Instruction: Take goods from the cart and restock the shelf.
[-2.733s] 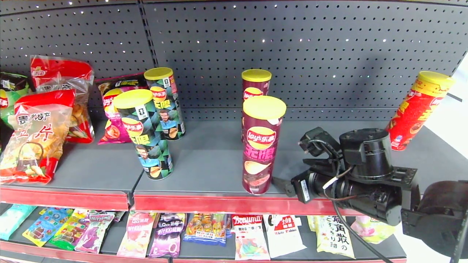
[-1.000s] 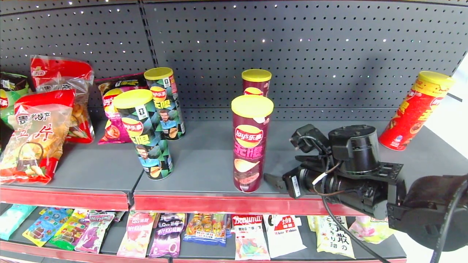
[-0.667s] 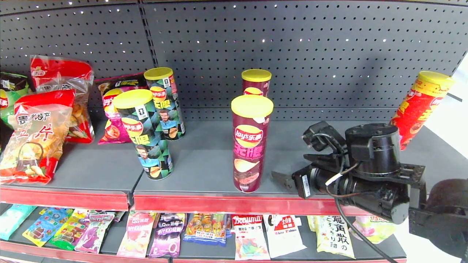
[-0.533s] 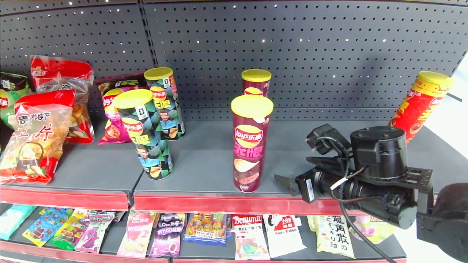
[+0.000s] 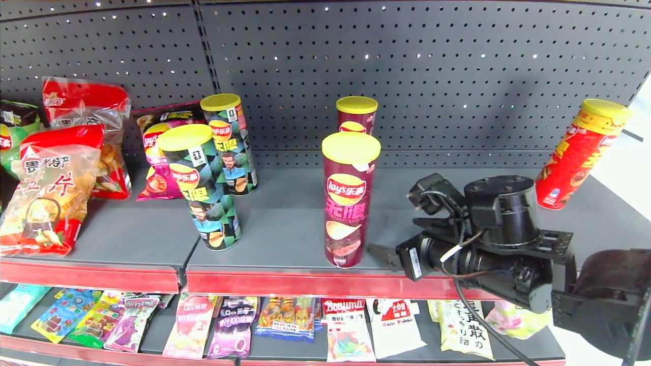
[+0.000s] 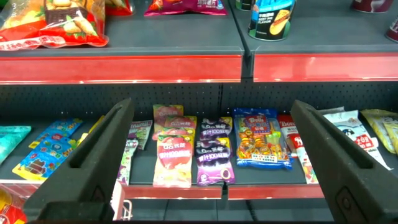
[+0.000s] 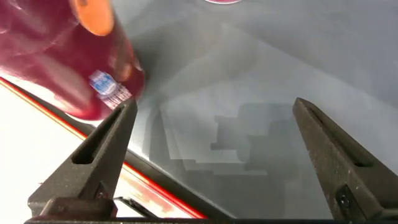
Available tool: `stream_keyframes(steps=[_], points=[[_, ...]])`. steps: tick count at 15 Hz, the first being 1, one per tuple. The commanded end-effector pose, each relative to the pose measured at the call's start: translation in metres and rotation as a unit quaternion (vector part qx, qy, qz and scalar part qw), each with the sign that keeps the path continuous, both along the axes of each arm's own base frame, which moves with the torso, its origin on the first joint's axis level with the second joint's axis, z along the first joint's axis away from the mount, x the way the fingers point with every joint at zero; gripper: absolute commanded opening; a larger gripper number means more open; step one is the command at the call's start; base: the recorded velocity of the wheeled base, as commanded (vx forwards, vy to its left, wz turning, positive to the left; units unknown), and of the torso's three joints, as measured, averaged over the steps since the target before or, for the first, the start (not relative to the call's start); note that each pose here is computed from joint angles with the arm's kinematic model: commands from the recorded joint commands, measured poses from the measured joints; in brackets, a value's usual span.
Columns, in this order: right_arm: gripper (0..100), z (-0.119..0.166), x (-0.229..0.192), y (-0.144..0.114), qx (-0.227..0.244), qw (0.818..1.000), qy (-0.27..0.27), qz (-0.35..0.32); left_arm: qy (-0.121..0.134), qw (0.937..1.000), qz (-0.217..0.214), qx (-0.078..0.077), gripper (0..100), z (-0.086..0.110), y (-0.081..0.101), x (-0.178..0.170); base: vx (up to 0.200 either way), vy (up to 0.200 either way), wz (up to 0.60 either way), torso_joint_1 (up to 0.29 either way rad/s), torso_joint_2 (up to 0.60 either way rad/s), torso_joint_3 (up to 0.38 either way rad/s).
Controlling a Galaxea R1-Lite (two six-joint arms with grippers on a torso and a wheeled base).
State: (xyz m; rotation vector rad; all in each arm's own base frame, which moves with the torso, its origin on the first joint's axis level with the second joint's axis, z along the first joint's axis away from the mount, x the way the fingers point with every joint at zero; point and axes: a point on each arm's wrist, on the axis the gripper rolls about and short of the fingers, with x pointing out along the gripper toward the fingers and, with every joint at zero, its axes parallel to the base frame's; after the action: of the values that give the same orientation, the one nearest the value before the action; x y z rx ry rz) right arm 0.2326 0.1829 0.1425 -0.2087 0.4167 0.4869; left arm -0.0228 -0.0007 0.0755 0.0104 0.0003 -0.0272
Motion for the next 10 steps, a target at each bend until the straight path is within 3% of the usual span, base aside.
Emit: stream_keyframes(steps=[1,10], points=[[100,-0.0060,0.0015,0.0037,-0.007,1.000,0.007,0.003,0.000,1.0000,0.001,0.000,100,0.0000,0.0000,0.0000,0.000,0.000,0.00,0.000,0.00,0.000],[100,-0.0103,0.0040,0.0106,-0.012,1.000,0.011,0.009,0.000,1.0000,0.001,-0.001,100,0.0000,0.0000,0.0000,0.000,0.000,0.00,0.000,0.00,0.000]])
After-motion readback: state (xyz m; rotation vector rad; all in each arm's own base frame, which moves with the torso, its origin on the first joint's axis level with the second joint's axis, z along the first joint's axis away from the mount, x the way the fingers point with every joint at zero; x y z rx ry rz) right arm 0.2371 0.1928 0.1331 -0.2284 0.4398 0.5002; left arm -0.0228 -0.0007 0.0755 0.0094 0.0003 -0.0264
